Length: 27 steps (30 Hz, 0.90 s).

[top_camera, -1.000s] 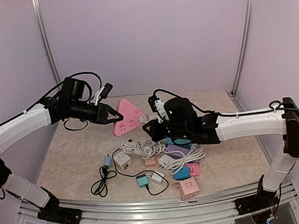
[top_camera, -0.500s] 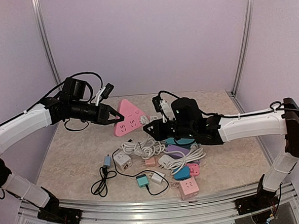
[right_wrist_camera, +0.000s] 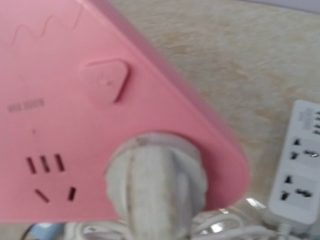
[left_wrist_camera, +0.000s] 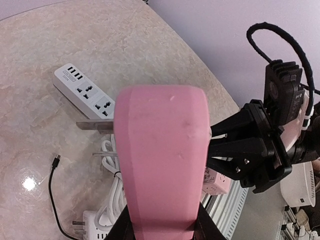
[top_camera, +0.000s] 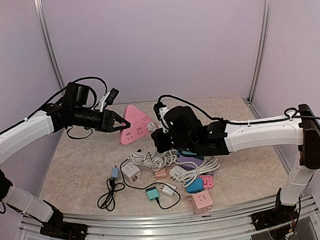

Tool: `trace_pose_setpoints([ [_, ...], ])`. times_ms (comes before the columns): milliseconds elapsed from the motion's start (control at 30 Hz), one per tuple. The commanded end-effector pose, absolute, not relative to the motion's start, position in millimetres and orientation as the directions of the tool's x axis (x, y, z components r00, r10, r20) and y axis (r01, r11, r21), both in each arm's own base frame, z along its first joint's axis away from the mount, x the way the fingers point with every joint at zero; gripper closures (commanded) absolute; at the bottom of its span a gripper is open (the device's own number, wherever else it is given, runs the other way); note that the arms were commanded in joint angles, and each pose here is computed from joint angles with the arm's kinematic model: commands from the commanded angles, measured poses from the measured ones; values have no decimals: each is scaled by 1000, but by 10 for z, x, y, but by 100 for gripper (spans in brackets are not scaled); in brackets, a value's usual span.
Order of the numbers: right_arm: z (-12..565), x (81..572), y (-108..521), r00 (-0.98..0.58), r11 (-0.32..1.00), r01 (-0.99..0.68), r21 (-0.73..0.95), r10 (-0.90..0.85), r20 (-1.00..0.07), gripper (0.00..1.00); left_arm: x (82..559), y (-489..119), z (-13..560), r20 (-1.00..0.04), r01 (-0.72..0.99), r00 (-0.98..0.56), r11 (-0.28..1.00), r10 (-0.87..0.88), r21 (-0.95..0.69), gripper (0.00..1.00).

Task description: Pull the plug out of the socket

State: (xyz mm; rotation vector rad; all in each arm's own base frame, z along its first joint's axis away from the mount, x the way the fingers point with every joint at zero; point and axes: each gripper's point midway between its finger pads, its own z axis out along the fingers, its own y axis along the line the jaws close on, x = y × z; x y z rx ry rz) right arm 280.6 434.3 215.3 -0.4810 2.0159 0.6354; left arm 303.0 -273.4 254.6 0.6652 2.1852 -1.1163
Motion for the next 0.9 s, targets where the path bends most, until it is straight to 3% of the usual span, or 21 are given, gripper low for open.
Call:
trace_pose_setpoints([
  [0, 1989, 2742, 4392, -446, 845, -532, 52, -227, -866, 100, 3343, -2567, 2676, -730, 620, -678, 594, 79, -512, 100],
  [200, 1945, 2698, 4560, -427, 844, -536, -32, -304, -852, 100, 3356, -2556, 2672, -725, 615, -685, 590, 72, -523, 100],
  [433, 2082, 2701, 4546, -420, 841, -542, 9, -261, -870, 100, 3348, -2556, 2684, -723, 619, -687, 579, 70, -531, 100],
  [867, 2333, 2850, 4198, -519, 693, -587, 419, 75, -852, 100, 3179, -2679, 2823, -766, 695, -635, 511, 103, -507, 100],
])
